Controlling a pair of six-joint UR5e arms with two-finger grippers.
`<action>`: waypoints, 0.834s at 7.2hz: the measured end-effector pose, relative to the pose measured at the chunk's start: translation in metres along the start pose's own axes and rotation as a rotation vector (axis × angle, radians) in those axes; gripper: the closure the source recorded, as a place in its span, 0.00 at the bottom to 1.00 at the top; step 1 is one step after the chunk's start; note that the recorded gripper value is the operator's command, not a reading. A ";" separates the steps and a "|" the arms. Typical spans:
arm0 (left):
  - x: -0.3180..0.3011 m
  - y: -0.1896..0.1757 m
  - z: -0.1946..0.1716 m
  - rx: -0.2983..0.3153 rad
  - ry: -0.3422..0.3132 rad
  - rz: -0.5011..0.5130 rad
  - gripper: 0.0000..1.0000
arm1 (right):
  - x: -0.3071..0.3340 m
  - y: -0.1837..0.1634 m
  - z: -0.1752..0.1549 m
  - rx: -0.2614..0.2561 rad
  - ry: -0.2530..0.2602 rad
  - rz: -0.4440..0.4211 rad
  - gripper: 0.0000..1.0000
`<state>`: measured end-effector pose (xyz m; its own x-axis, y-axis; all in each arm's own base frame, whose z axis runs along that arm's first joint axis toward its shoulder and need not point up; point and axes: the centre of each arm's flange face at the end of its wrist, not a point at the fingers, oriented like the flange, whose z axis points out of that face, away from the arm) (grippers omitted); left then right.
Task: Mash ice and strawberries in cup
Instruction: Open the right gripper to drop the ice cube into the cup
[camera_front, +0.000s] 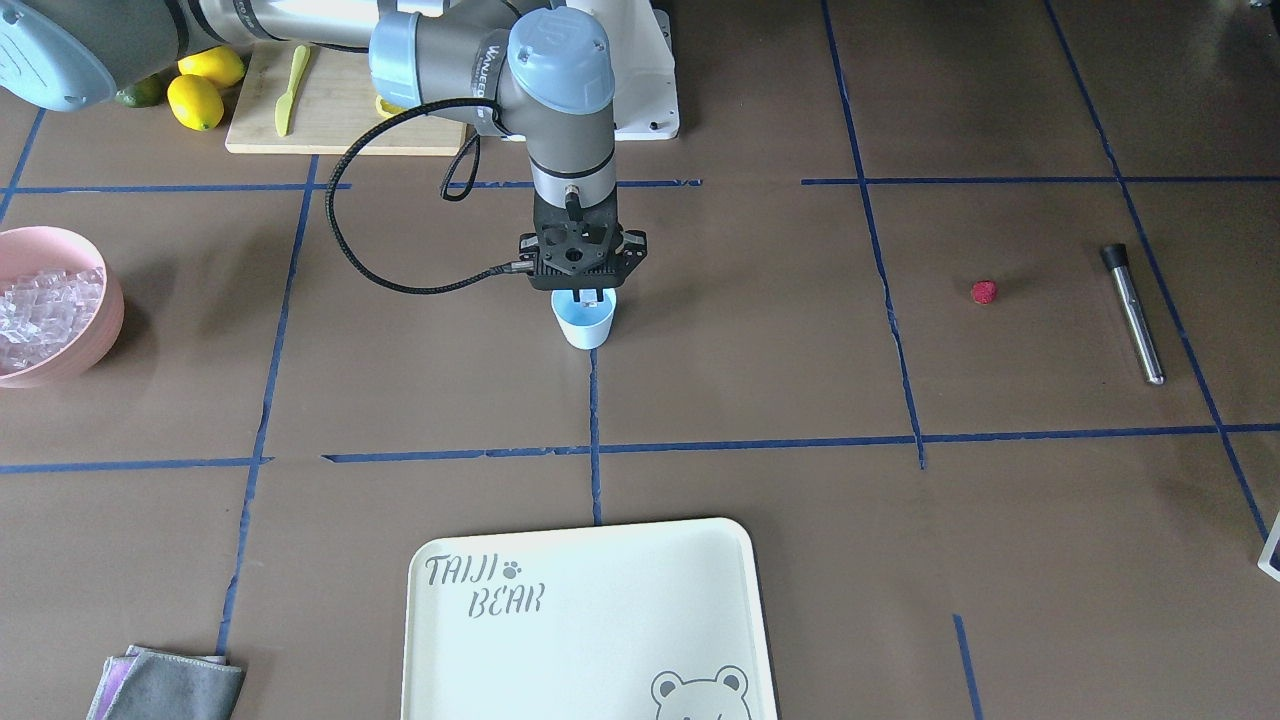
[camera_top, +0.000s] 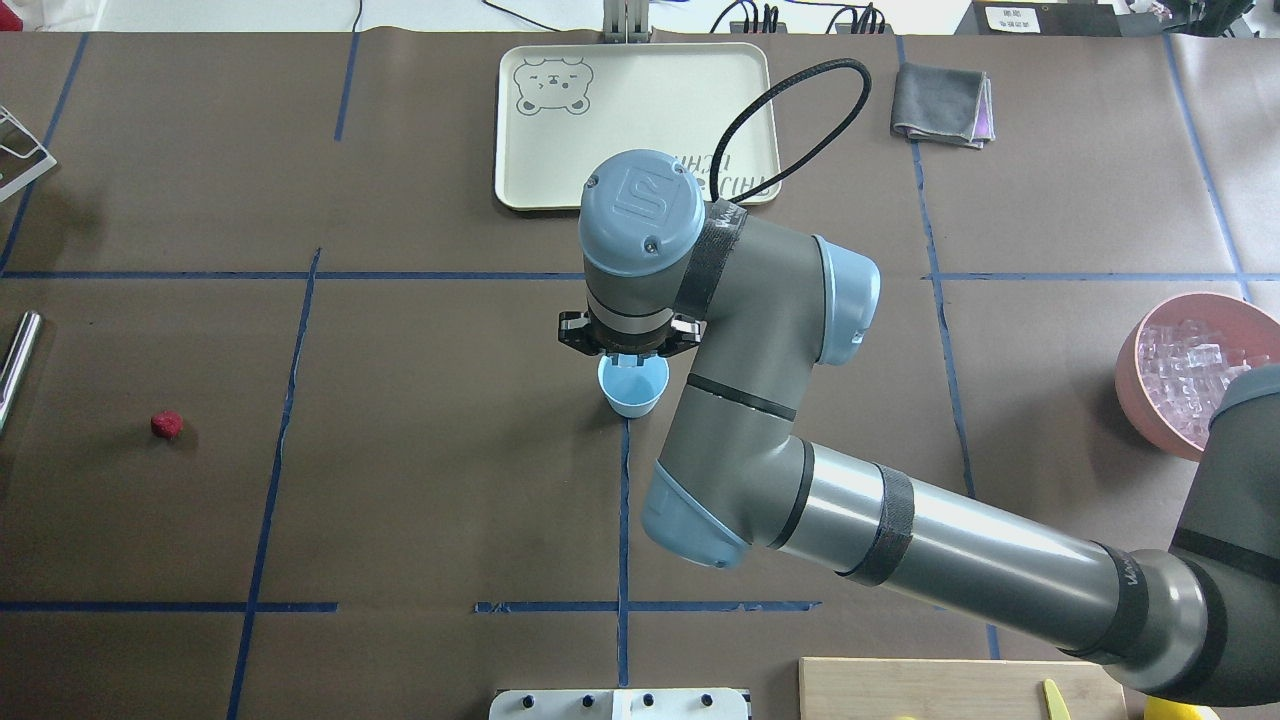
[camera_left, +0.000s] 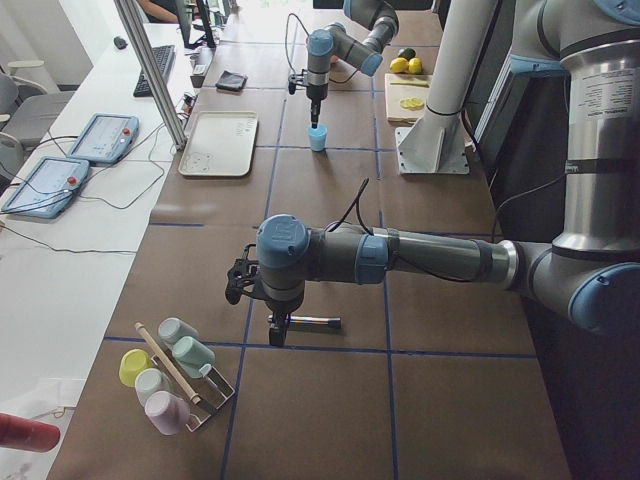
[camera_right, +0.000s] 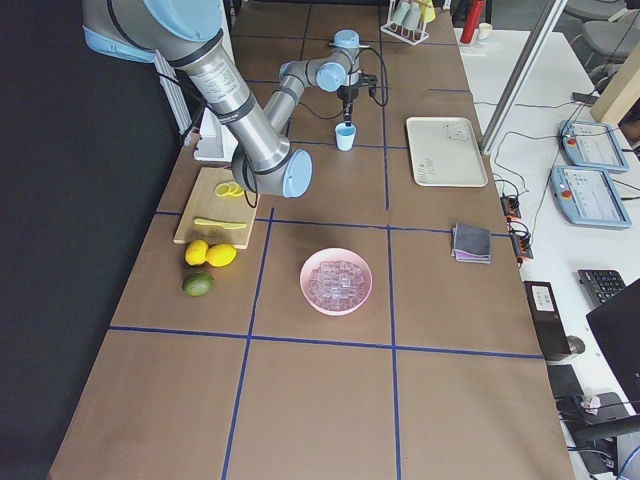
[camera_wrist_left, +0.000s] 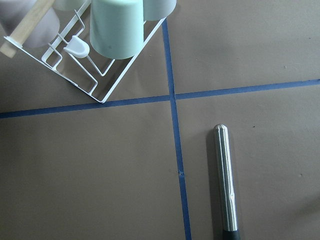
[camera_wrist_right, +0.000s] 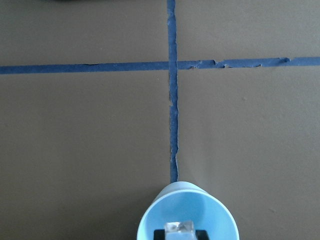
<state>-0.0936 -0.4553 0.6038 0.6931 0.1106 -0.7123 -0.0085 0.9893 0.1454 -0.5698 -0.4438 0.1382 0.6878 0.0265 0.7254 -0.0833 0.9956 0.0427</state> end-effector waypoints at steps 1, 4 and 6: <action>0.000 0.000 0.000 0.000 0.000 0.000 0.00 | 0.000 -0.001 -0.001 0.002 -0.001 -0.002 0.18; 0.000 0.000 0.000 0.000 0.000 -0.001 0.00 | 0.000 -0.001 -0.002 0.005 -0.005 -0.010 0.03; 0.000 0.000 0.000 0.001 -0.001 -0.001 0.00 | 0.000 -0.003 -0.007 0.011 -0.010 -0.003 0.01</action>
<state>-0.0941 -0.4548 0.6039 0.6938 0.1097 -0.7118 -0.0075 0.9894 0.1451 -0.5651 -0.4464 0.1334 0.6808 0.0227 0.7322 -0.0890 0.9947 0.0520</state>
